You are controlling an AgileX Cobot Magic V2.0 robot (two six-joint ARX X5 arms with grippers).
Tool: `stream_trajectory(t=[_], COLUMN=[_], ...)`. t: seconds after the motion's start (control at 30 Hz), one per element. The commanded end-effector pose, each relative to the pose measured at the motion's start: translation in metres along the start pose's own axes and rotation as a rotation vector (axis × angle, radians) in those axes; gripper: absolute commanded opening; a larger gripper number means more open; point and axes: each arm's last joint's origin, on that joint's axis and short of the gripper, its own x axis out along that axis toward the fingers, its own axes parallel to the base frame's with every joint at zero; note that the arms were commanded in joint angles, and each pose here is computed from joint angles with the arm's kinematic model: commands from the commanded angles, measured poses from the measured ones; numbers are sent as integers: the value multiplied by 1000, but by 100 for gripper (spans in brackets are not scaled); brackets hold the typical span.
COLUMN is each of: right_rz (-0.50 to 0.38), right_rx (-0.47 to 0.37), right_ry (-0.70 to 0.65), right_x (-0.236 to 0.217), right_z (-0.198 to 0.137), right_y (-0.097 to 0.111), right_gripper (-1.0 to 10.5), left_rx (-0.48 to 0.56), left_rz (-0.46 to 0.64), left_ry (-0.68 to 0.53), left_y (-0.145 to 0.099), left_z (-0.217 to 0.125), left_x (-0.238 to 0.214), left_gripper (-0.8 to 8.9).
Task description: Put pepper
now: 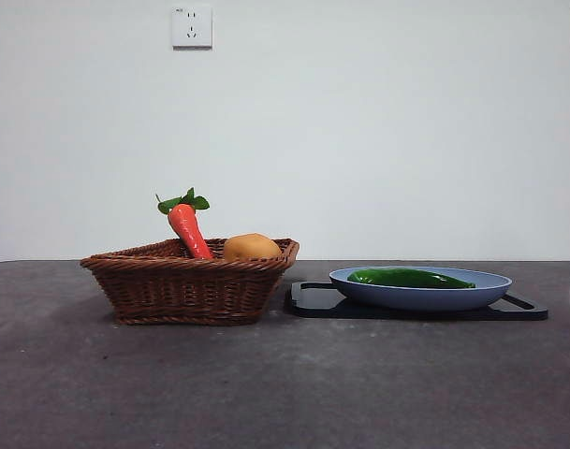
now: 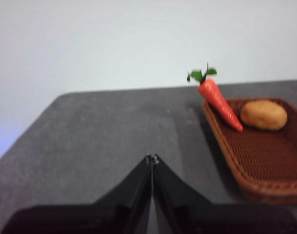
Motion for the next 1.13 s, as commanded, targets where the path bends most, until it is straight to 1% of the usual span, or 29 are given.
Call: stream_trajectory(t=[0.03, 0.23, 0.5, 1.13], right_rz=[2, 2, 2, 2], right_rx=[-25, -25, -25, -25], right_ry=[-22, -22, -22, -22], right_x=[-3, -3, -3, -3], right_z=[4, 4, 4, 4], right_y=[2, 2, 2, 2], right_gripper=[11, 11, 11, 11], left_rx=[-11, -12, -57, -57], left_rz=[5, 7, 6, 8], left_ry=[-7, 10, 41, 52], left_y=[0, 0, -1, -1], left_z=[-9, -34, -58, -59], left_x=[1, 6, 11, 11], left_gripper=[8, 8, 8, 8])
